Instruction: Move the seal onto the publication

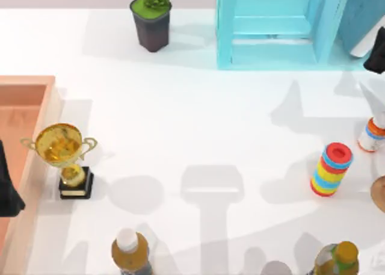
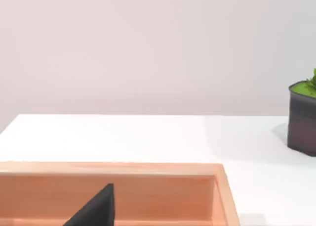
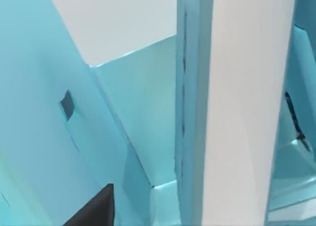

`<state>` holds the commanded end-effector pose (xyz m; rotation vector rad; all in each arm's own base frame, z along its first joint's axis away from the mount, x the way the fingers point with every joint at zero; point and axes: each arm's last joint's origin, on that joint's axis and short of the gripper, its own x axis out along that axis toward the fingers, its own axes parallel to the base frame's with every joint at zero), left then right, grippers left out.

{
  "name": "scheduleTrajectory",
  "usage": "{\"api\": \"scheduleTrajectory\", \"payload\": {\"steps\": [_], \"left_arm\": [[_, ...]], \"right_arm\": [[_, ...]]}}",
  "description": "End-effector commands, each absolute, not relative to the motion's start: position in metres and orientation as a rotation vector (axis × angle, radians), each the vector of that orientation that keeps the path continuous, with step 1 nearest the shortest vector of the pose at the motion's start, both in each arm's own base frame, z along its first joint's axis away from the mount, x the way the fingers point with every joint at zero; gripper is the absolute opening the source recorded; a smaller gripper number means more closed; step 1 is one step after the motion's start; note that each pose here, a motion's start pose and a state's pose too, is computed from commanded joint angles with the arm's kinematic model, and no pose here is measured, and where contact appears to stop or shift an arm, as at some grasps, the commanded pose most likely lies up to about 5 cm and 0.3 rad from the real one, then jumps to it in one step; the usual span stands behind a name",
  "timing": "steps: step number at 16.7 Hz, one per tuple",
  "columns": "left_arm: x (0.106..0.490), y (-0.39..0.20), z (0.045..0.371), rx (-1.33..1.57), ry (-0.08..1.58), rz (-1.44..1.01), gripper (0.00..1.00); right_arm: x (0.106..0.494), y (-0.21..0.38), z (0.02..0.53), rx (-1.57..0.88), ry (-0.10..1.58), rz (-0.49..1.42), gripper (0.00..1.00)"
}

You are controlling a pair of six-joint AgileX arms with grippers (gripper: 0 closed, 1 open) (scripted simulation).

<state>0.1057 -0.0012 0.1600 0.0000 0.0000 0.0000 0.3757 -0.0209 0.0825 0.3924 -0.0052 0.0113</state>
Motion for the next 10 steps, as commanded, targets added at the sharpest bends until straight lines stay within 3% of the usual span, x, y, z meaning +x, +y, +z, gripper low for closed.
{"api": "scheduleTrajectory", "payload": {"steps": [10], "left_arm": [[0.106,-0.001,0.160,0.000,0.000,0.000,1.00]], "right_arm": [[0.414,-0.022,0.097,0.395,0.024,0.008,1.00]]}}
